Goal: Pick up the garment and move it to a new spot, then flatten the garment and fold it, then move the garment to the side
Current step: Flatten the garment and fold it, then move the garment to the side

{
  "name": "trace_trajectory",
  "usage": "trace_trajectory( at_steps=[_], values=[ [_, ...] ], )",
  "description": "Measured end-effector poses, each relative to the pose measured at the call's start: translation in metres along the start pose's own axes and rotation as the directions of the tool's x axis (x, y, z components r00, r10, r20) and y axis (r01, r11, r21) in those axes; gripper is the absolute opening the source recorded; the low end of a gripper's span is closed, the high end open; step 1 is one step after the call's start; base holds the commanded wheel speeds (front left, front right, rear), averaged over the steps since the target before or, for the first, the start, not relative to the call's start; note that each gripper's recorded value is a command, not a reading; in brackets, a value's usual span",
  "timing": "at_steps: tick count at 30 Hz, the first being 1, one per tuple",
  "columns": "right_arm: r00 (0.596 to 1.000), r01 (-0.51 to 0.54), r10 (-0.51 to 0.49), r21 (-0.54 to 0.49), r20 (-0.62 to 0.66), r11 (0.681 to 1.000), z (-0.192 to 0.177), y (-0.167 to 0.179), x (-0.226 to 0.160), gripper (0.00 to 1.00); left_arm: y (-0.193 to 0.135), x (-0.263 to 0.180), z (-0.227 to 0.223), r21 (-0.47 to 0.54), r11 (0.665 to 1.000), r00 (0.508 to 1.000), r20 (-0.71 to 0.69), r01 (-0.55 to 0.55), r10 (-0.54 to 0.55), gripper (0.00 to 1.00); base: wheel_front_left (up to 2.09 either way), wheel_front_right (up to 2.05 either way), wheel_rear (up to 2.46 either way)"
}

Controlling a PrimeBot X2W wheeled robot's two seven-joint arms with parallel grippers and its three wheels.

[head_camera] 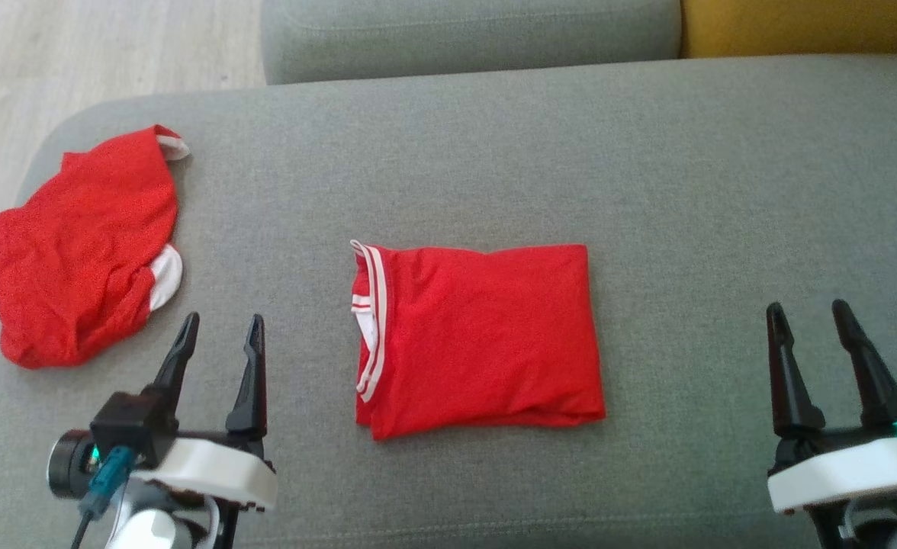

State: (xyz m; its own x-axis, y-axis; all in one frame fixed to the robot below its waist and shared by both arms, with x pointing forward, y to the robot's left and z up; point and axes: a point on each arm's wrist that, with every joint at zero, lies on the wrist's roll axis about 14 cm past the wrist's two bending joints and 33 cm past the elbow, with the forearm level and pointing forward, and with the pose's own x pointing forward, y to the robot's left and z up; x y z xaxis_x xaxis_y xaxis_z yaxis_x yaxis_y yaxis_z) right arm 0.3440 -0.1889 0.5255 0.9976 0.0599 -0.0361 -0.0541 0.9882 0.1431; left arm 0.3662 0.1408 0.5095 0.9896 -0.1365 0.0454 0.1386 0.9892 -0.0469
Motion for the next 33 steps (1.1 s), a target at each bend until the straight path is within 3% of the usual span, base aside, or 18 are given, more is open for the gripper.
trace_trajectory(
  at_steps=[33],
  values=[
    [1.000,-0.001,0.001,0.016,-0.006,1.000,-0.0003,0.0036,-0.0005,1.00,0.0092,-0.0077,-0.0023,0.014,0.999,0.999,-0.009,-0.033,0.033,1.00,0.00,0.00,0.00]
  ],
)
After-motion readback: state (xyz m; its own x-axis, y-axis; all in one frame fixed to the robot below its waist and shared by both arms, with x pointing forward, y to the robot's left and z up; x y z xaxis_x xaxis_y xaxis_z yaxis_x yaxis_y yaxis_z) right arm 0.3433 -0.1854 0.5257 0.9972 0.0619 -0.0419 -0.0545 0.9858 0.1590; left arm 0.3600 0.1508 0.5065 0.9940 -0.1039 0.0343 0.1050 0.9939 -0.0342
